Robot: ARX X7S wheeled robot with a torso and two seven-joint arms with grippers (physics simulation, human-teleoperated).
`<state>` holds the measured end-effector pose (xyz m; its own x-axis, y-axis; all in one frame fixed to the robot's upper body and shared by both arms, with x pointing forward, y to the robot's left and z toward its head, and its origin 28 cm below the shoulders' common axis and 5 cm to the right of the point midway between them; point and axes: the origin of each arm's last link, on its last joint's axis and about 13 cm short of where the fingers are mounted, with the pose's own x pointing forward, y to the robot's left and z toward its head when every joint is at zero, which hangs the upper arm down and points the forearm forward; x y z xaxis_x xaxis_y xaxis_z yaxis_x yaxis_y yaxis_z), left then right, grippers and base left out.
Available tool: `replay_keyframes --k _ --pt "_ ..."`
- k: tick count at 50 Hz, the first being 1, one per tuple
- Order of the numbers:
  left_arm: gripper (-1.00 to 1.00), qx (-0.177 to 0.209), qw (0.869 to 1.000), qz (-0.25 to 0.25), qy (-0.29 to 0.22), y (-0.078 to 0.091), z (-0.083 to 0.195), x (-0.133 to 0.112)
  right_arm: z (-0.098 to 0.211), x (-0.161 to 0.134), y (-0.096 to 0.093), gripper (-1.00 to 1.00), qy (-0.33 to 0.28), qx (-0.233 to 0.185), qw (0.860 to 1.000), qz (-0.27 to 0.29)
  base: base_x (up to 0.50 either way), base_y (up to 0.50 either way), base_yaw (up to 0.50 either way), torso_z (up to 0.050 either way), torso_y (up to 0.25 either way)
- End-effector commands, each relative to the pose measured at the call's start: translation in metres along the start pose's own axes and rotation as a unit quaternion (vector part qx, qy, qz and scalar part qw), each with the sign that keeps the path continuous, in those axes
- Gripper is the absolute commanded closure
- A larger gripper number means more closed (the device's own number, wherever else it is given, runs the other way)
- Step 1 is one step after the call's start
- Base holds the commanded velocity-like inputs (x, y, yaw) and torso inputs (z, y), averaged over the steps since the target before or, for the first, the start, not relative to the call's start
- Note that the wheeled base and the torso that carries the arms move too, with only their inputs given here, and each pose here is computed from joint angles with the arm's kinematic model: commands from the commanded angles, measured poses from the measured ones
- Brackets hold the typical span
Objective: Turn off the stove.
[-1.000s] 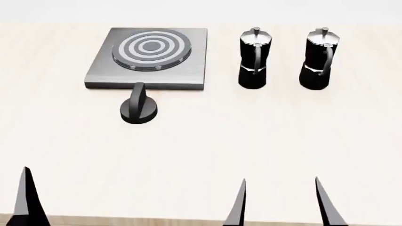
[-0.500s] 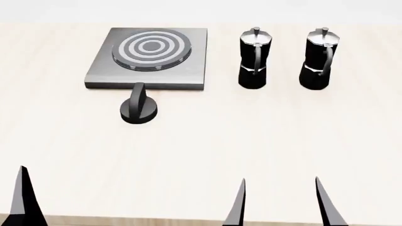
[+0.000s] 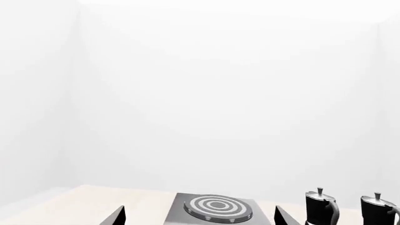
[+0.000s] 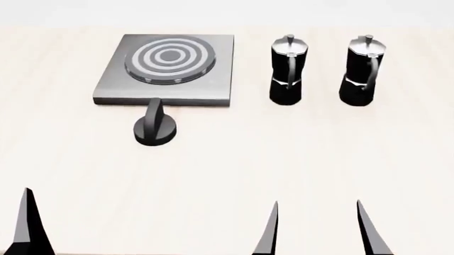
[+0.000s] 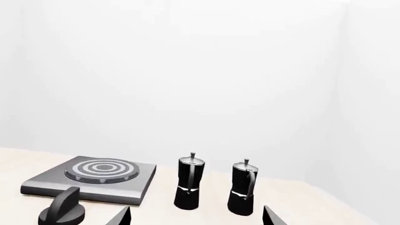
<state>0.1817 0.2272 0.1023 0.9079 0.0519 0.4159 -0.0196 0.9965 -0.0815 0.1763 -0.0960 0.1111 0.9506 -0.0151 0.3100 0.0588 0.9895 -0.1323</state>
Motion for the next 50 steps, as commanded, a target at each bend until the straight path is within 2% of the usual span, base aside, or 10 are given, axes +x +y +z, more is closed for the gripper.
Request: replay_keyframes --k 1,50 --pt "-1.00 0.001 1.000 0.000 0.001 0.0000 -0.0007 -0.0005 0.0002 -0.0005 0.0000 -1.00 0.000 0.000 1.000 0.000 0.16 0.00 0.00 0.000 0.000" --pt "-1.00 0.003 1.000 0.003 -0.001 0.0004 -0.0010 -0.0002 0.0000 -0.0008 0.0007 -1.00 -0.002 0.001 1.000 0.005 0.21 0.00 0.00 0.000 0.000"
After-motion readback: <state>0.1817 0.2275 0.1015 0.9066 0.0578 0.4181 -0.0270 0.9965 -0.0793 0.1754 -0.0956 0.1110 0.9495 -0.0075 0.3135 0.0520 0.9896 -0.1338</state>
